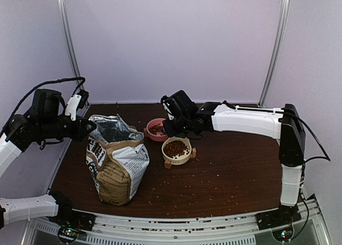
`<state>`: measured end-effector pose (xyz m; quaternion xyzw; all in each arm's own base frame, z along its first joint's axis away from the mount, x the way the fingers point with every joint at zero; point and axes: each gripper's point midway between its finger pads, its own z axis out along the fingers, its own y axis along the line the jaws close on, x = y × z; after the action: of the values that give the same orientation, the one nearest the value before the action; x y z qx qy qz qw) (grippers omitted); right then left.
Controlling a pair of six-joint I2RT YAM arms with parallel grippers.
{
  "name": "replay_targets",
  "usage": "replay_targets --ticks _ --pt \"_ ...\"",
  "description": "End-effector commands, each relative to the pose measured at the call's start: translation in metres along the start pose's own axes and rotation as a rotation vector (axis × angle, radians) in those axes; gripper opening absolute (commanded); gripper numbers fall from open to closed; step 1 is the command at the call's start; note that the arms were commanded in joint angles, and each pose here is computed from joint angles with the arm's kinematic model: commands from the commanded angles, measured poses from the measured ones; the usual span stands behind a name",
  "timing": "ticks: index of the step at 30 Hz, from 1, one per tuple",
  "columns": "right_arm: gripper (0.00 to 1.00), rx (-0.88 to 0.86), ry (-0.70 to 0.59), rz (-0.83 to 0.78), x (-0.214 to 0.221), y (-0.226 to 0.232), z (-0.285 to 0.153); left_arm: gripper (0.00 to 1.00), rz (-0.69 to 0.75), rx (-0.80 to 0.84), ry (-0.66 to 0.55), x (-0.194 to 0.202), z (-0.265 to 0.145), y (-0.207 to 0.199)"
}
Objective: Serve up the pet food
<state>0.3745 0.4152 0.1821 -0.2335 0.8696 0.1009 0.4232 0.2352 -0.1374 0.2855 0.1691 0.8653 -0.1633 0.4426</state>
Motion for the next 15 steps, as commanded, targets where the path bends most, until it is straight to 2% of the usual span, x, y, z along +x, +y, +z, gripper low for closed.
replay_targets --ticks 1,10,15 --pt "0.00 0.024 0.026 -0.002 -0.006 -0.008 -0.002 0.00 0.005 -0.026 -0.103 -0.023 -0.008 0.006" --pt "0.00 0.025 0.053 -0.038 -0.019 -0.011 -0.012 0.00 0.003 -0.014 -0.099 -0.023 -0.006 0.004" --pt "0.00 0.007 -0.034 -0.003 -0.044 -0.020 -0.056 0.00 -0.011 -0.004 -0.085 -0.023 -0.003 0.002"
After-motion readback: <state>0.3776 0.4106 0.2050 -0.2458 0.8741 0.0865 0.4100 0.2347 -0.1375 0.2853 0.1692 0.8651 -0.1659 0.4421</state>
